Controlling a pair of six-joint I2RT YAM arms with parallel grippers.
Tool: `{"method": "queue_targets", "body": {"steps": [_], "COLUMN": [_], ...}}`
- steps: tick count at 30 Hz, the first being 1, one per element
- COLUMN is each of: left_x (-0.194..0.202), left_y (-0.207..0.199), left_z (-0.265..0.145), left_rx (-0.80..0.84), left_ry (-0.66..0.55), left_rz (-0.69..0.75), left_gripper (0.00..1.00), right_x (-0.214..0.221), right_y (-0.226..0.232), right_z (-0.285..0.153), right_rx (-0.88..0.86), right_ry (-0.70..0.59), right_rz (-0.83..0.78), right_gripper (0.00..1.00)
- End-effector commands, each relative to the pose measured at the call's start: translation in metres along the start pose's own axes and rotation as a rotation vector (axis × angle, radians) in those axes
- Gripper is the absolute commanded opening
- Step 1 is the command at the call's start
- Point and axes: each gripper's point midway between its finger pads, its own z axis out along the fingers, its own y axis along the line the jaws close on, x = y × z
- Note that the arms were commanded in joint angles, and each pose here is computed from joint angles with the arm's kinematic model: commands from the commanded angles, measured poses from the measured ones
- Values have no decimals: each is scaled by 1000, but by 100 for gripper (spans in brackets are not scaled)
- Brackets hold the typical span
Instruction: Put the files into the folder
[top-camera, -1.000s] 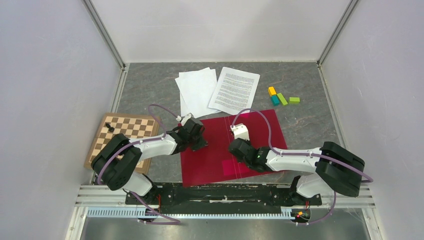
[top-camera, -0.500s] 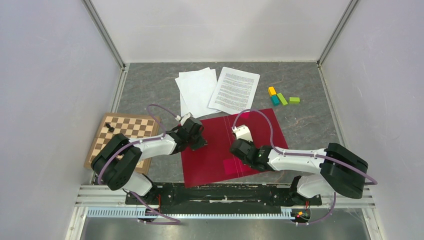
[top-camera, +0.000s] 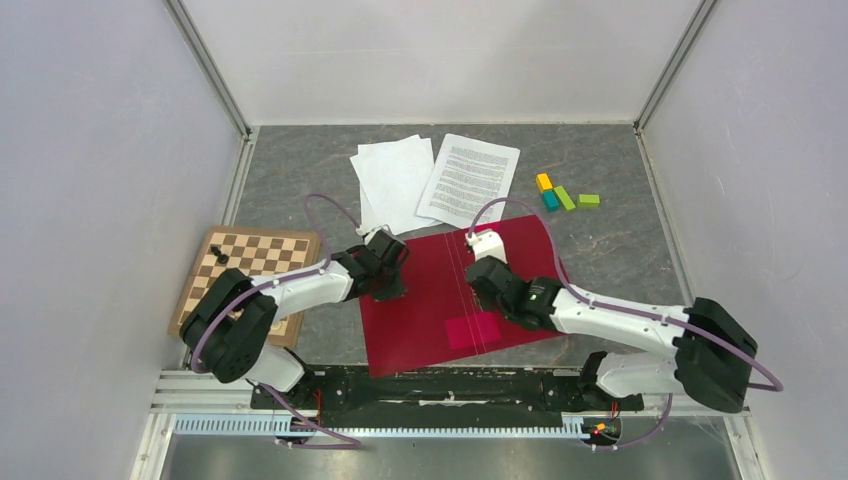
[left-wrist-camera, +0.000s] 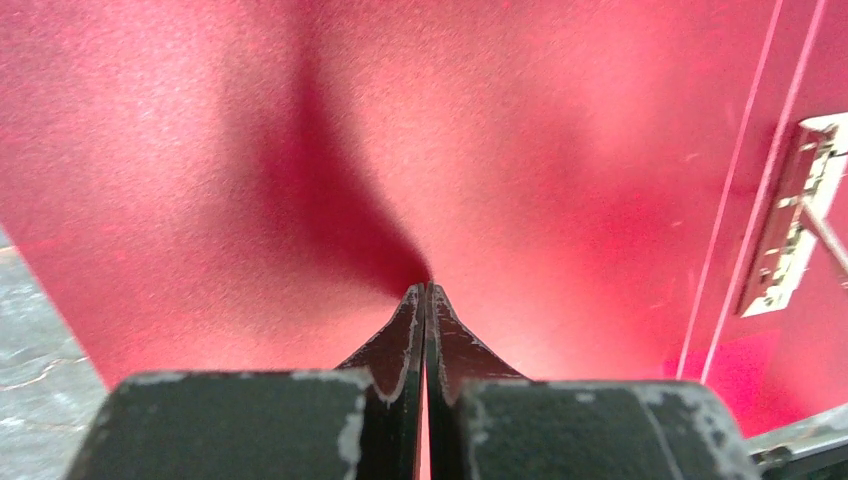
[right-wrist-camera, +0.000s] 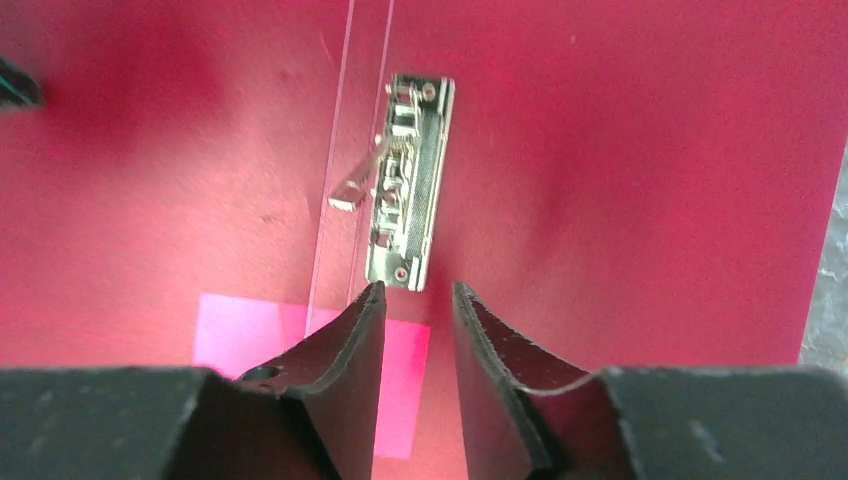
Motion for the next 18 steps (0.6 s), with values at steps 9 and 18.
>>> {"method": "queue_targets", "body": {"steps": [9,18], "left_x": [-15,-42], "left_y": [0,-20], "left_z": [-39,-65], "left_rx": [-32,-4], "left_ry": [53,-23], "left_rz": [255,264], "left_gripper": [2,2], "right_x": [-28,-47], "right_y": [27,23], "right_z": [-12,4], "right_rx": [-351,-345], "right_ry": [-183,-206], "right_rz": [119,132], "right_gripper": [32,22]}}
